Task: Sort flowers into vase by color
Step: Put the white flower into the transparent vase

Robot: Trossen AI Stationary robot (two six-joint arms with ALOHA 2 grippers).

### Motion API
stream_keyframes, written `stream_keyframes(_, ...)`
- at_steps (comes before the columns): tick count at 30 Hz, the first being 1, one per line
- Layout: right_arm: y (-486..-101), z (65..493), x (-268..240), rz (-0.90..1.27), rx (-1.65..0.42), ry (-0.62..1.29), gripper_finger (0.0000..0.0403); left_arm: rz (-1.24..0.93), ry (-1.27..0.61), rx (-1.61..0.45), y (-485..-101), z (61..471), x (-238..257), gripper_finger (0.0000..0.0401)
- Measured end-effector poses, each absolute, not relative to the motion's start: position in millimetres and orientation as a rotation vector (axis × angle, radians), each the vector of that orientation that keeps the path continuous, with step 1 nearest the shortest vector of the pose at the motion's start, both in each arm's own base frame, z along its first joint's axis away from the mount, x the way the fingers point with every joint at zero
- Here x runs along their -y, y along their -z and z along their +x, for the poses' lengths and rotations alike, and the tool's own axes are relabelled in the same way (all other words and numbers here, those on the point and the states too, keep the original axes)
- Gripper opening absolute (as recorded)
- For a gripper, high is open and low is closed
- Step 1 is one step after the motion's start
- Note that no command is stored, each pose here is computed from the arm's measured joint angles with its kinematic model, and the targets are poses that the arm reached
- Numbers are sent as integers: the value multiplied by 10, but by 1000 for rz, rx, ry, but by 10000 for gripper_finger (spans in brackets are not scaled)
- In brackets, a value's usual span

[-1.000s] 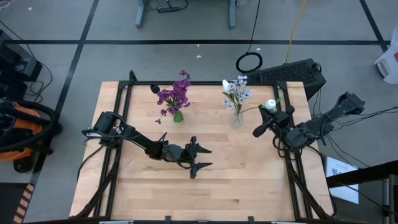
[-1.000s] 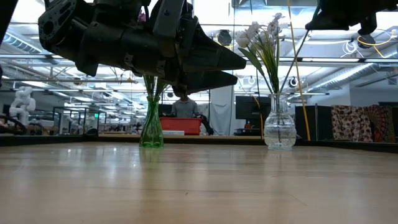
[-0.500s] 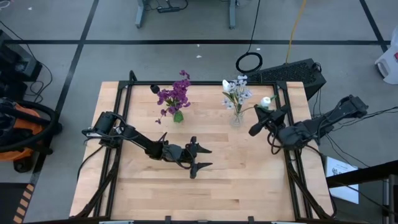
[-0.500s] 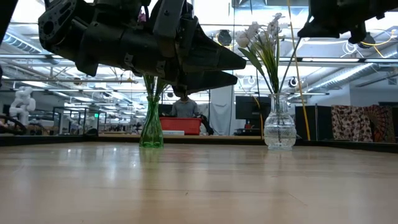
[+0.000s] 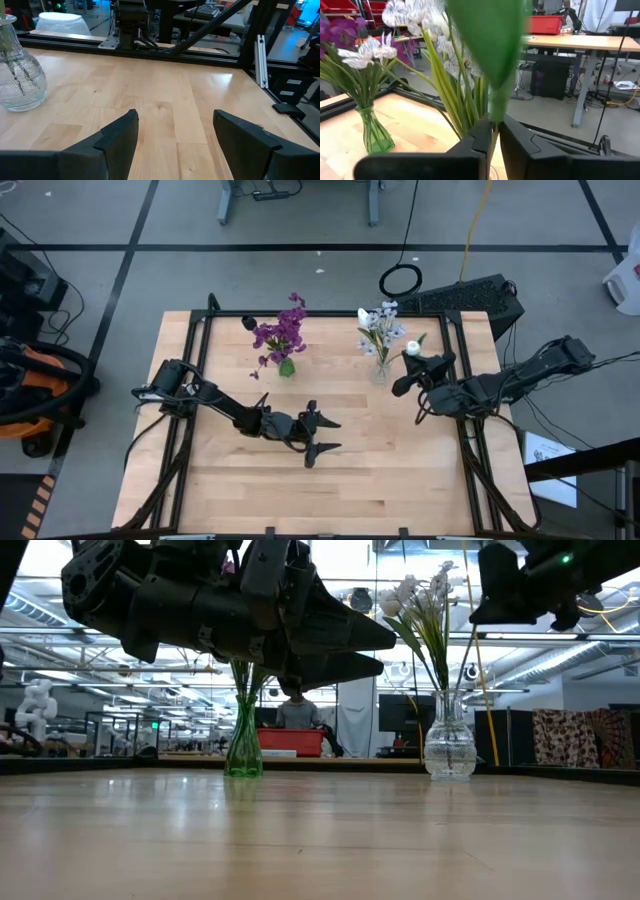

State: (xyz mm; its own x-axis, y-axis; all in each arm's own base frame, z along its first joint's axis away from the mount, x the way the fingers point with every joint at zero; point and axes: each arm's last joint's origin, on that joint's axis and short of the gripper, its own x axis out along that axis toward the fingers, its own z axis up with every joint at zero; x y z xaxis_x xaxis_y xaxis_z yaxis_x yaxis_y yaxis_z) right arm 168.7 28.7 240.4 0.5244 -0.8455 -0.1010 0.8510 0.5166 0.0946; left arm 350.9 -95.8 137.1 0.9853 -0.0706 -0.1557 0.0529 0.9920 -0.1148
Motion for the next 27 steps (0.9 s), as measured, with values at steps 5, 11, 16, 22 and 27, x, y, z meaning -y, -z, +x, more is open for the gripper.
stream_keyframes(5, -2344, 1742, -275, 138, -53, 1040, 29, -112, 62, -161, -1370, 3509, 958, 262)
stream_keyframes(11, -2264, 1816, -248, 151, -88, 1029, 29, -113, 63, -161, -1370, 3509, 959, 262)
stream_keyframes(16, -2206, 1870, -223, 152, -115, 1029, 29, -113, 63, -161, -1370, 3509, 959, 262)
stream_keyframes(22, -2157, 1911, -179, 155, -138, 1040, 29, -113, 62, -161, -1370, 3509, 958, 262)
stream_keyframes(27, -2120, 1940, -146, 152, -161, 1044, 29, -113, 62, -161, -1370, 3509, 958, 262)
